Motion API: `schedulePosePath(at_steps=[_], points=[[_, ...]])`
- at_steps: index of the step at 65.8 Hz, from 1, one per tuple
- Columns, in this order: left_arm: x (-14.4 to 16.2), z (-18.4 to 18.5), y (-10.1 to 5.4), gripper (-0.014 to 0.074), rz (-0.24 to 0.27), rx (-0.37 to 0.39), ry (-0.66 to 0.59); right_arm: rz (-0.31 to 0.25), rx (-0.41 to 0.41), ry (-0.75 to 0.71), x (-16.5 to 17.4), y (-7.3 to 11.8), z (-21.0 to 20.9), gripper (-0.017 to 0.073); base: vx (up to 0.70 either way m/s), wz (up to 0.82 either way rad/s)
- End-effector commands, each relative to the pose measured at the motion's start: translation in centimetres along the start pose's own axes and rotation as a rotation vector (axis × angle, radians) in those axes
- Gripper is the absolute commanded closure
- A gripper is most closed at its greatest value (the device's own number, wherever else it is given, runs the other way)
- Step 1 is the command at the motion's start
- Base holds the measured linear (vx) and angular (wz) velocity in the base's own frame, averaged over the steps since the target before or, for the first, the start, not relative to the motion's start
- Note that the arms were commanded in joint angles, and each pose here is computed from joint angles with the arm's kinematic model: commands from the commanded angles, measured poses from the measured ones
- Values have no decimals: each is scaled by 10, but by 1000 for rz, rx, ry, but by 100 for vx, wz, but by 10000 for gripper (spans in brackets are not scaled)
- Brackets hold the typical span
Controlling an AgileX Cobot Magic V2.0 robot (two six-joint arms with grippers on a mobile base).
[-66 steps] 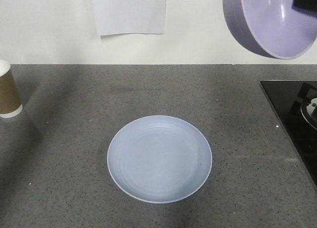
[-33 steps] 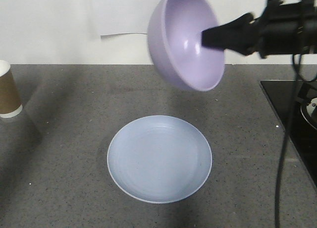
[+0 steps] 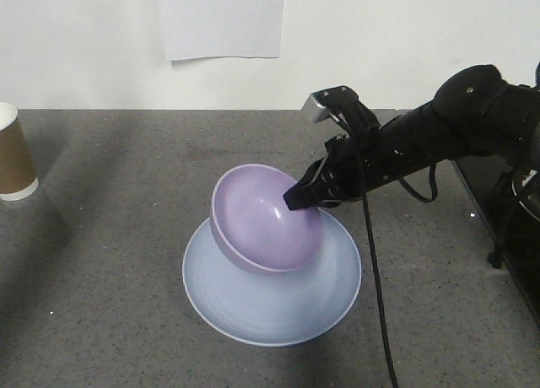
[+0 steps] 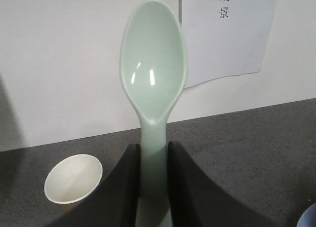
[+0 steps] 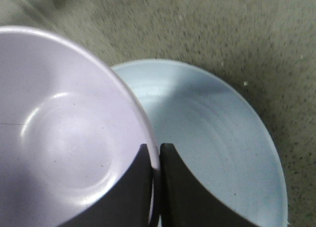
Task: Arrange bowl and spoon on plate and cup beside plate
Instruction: 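Lower the lavender bowl with the right gripper onto the plate, then open the right gripper and withdraw it from the bowl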
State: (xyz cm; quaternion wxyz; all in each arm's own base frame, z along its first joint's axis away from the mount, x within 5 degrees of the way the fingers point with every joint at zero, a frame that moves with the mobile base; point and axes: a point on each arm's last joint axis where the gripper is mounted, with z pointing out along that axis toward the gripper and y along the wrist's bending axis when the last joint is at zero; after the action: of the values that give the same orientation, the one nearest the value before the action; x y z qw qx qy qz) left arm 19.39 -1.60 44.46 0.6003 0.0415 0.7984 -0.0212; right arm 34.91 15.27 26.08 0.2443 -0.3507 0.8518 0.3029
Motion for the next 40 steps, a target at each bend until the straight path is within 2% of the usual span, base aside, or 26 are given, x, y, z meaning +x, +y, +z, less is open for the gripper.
schedulePosePath(at_steps=[1, 17, 27, 34, 40], points=[[-16, -10, -1, 600, -4, 3, -118, -27, 10, -49, -14, 12, -8, 561, 0, 0], [-16, -10, -1, 600, -4, 3, -118, 0, 101, 14, -9, 6, -1, 552, 0, 0], [-16, -10, -1, 600, -4, 3, -118, -11, 117, 31, -7, 4, -1, 531, 0, 0], [-16, -10, -1, 600, -4, 3, -118, 16, 119, 31, -7, 4, -1, 494, 0, 0], [-16, -10, -1, 600, -4, 3, -118, 18, 120, 31, -7, 4, -1, 448, 0, 0]])
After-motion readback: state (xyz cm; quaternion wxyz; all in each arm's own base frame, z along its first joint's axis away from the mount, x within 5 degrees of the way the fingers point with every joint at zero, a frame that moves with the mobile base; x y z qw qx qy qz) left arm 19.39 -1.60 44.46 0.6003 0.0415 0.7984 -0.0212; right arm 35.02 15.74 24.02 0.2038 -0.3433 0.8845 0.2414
